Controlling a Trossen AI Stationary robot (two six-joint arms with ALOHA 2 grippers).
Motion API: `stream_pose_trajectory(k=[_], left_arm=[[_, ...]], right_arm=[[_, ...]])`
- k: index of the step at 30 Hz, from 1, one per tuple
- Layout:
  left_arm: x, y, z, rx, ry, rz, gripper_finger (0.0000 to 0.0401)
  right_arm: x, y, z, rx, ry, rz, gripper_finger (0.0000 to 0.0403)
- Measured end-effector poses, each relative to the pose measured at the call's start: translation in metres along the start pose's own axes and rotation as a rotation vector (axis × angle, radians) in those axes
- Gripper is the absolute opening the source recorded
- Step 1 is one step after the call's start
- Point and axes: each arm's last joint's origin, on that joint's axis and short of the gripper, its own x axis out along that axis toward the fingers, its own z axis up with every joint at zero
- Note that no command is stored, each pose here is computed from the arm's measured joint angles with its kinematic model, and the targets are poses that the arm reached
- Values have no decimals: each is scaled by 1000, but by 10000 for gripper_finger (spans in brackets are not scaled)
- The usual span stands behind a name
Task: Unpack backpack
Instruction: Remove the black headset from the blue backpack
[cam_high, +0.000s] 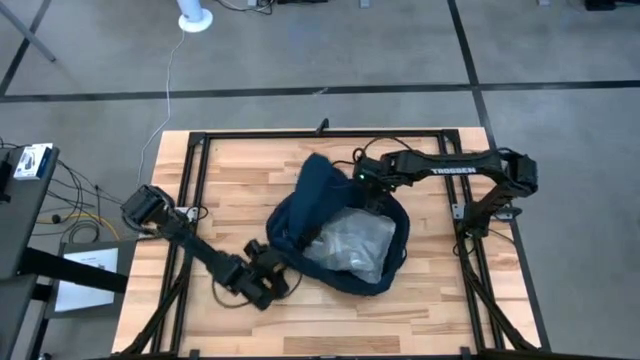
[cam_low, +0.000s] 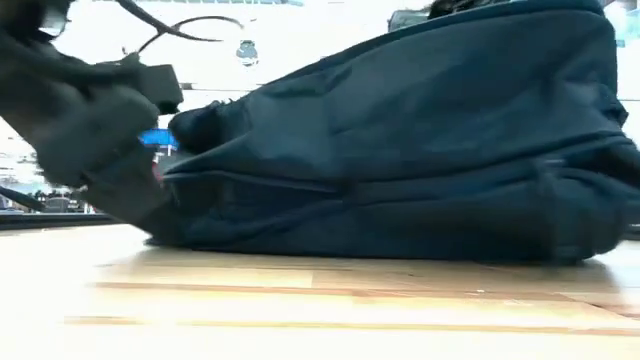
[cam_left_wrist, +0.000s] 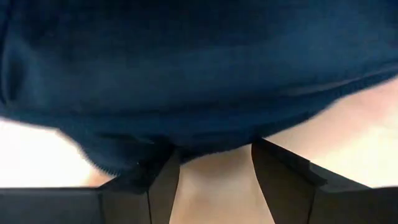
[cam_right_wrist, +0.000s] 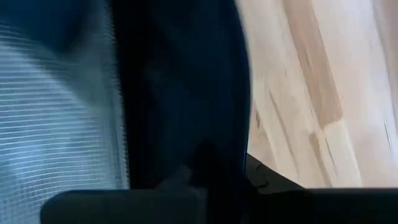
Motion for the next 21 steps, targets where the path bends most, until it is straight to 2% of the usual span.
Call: stream_pose_trajectory(k=[5,8,15,18,21], left_arm=[[12,36,31,124,51,180,185],[19,55,55,169,59,229,185],[28,92,109,251,27,180,185],[24,109,126,261,16,148,185],[13,127,138,244,-10,162,185]], right_arm=[[-28,20,-15,74,-22,31,2],[-37,38,-23,102,-26,54,1],[-50,84,-42,127,-35,102,0],[-54,95,-48,159,-44,113,0],[-57,105,-53,183,-52,130,0]])
